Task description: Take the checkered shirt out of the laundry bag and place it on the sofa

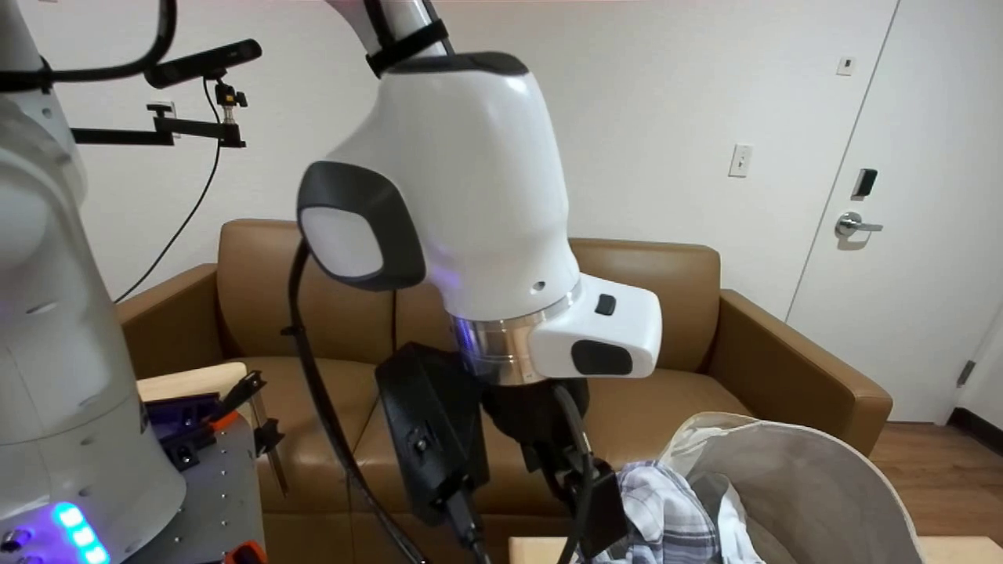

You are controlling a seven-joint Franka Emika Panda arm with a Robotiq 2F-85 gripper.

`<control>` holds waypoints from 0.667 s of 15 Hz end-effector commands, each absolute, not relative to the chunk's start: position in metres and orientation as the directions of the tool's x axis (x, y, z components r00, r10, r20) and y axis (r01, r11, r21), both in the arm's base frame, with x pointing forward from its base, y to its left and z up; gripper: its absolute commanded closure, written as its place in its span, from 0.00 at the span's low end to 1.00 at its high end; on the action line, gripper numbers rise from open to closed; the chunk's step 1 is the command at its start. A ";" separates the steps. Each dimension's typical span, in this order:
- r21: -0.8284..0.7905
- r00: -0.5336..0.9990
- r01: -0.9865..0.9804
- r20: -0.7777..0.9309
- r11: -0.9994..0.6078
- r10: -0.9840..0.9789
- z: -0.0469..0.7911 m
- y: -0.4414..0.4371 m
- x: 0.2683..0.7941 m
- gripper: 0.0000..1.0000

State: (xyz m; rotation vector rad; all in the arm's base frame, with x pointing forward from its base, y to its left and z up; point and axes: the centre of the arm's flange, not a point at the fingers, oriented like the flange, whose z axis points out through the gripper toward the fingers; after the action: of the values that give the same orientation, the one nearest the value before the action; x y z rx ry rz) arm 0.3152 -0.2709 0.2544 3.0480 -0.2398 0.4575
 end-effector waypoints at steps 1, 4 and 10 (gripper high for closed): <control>-0.023 0.967 -0.082 0.238 -0.996 -0.085 0.247 -0.318 0.353 0.00; -0.034 0.978 -0.063 0.197 -0.997 -0.068 0.238 -0.363 0.374 0.00; -0.025 0.983 -0.023 0.181 -0.999 -0.027 0.180 -0.413 0.379 0.00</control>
State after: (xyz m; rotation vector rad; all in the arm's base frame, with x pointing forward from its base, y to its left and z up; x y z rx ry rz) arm 0.3597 -0.3673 0.2350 3.1401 -0.0685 0.3275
